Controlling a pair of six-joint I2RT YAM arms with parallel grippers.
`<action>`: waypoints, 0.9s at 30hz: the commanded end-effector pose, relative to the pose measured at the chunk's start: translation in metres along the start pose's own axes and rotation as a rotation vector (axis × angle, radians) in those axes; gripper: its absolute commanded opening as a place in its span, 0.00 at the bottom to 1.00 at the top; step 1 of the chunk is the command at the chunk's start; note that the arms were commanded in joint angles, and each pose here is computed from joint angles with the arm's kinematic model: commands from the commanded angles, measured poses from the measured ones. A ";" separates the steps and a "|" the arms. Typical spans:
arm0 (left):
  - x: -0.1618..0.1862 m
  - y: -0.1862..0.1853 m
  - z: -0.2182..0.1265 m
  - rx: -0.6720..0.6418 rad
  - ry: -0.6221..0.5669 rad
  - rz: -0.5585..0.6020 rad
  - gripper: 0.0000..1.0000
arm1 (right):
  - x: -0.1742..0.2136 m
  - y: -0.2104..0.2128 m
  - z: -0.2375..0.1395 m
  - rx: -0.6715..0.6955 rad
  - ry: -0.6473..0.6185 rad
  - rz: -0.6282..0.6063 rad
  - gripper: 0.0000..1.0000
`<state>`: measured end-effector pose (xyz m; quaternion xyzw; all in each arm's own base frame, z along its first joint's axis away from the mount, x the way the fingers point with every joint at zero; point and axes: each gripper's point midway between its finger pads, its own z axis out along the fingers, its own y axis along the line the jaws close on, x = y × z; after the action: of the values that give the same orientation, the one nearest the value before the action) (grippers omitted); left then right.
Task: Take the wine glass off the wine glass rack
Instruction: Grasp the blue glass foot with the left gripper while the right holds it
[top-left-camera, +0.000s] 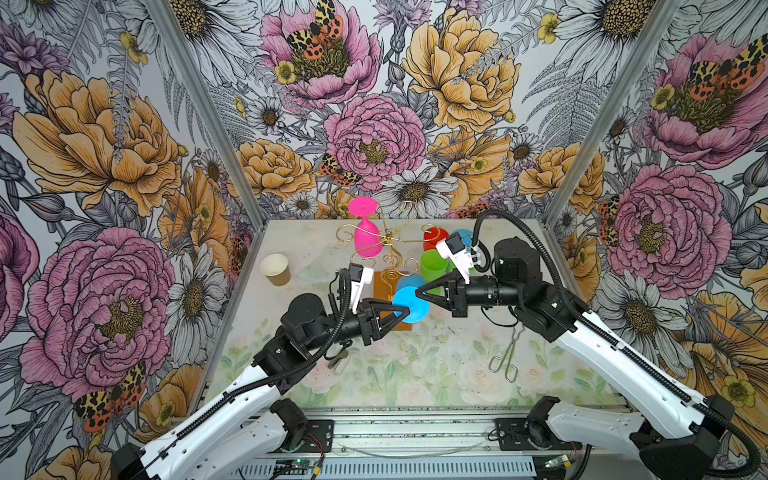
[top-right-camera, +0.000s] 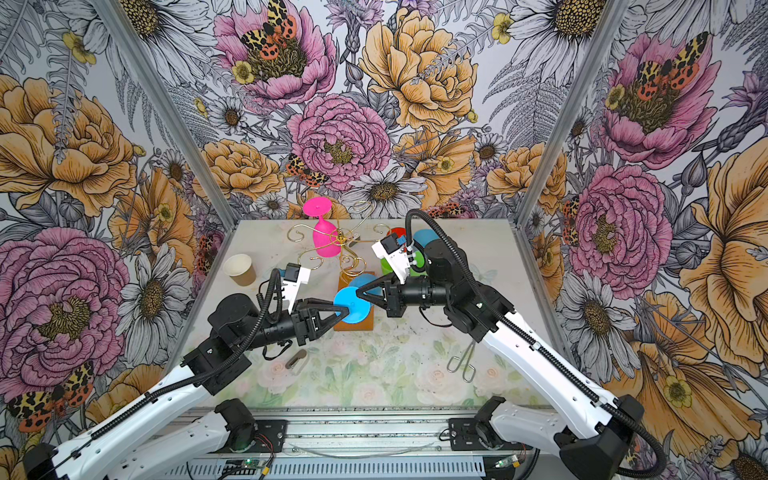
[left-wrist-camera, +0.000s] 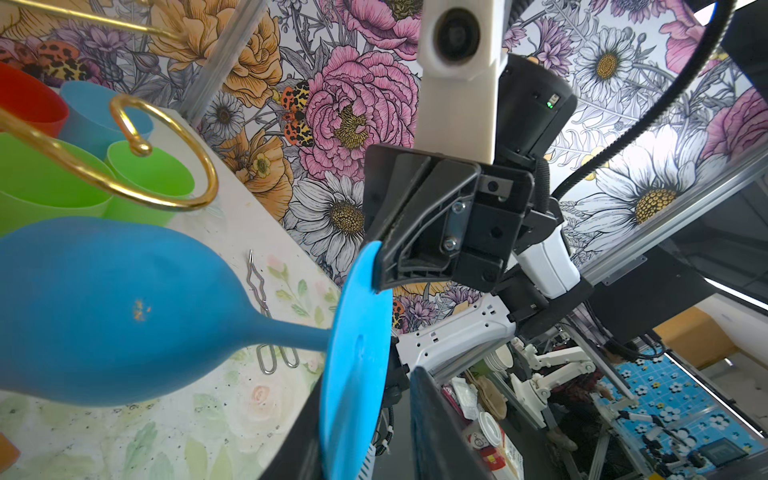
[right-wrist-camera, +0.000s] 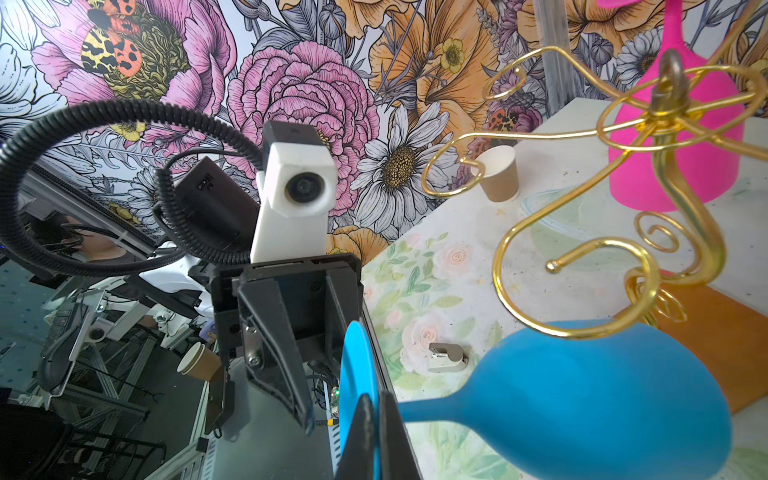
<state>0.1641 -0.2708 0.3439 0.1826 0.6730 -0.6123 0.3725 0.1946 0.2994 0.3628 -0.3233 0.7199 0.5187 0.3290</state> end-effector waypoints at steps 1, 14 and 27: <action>0.001 -0.015 0.000 0.066 0.008 0.019 0.21 | -0.004 -0.006 0.001 0.016 -0.024 -0.009 0.00; 0.005 -0.011 0.002 0.062 0.026 -0.002 0.00 | -0.005 -0.005 -0.011 0.020 -0.047 0.005 0.24; 0.037 0.000 0.006 -0.058 0.220 0.113 0.00 | -0.012 -0.028 -0.056 0.113 -0.161 0.132 0.53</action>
<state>0.1488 -0.2843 0.3215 0.2284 0.7004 -0.5947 0.3218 0.2150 0.2462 0.3816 -0.2339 0.7290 0.5163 0.3837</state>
